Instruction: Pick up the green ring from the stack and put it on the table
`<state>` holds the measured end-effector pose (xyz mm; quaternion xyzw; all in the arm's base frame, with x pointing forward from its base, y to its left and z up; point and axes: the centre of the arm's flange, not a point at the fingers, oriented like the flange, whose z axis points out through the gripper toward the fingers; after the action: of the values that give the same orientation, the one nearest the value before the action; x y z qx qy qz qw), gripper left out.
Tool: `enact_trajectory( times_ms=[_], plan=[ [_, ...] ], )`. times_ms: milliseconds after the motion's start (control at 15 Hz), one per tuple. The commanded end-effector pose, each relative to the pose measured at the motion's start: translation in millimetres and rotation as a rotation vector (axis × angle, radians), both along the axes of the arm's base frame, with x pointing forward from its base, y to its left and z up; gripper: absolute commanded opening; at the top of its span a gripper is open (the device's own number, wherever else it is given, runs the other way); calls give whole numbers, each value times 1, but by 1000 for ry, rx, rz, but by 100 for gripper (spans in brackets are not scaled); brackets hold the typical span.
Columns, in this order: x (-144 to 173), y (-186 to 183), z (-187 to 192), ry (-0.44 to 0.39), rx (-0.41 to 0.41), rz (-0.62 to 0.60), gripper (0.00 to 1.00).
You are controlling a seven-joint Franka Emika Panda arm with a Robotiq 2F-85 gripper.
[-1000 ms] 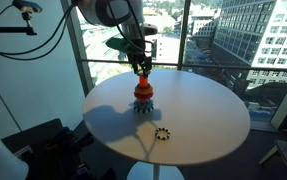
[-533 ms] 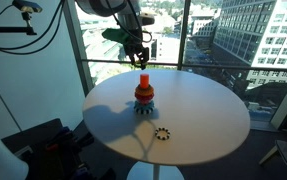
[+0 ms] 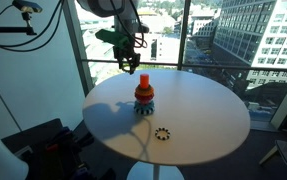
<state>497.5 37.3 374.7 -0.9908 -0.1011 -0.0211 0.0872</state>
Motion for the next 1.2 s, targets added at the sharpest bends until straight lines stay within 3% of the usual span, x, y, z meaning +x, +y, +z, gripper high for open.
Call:
enact_trajectory(
  times_ms=[0, 600, 1133],
  plan=[
    [7, 2, -16, 80, 10, 50, 44],
    [11, 25, -87, 192, -55, 34, 44],
    [34, 40, -132, 159, -101, -53, 44]
  ],
)
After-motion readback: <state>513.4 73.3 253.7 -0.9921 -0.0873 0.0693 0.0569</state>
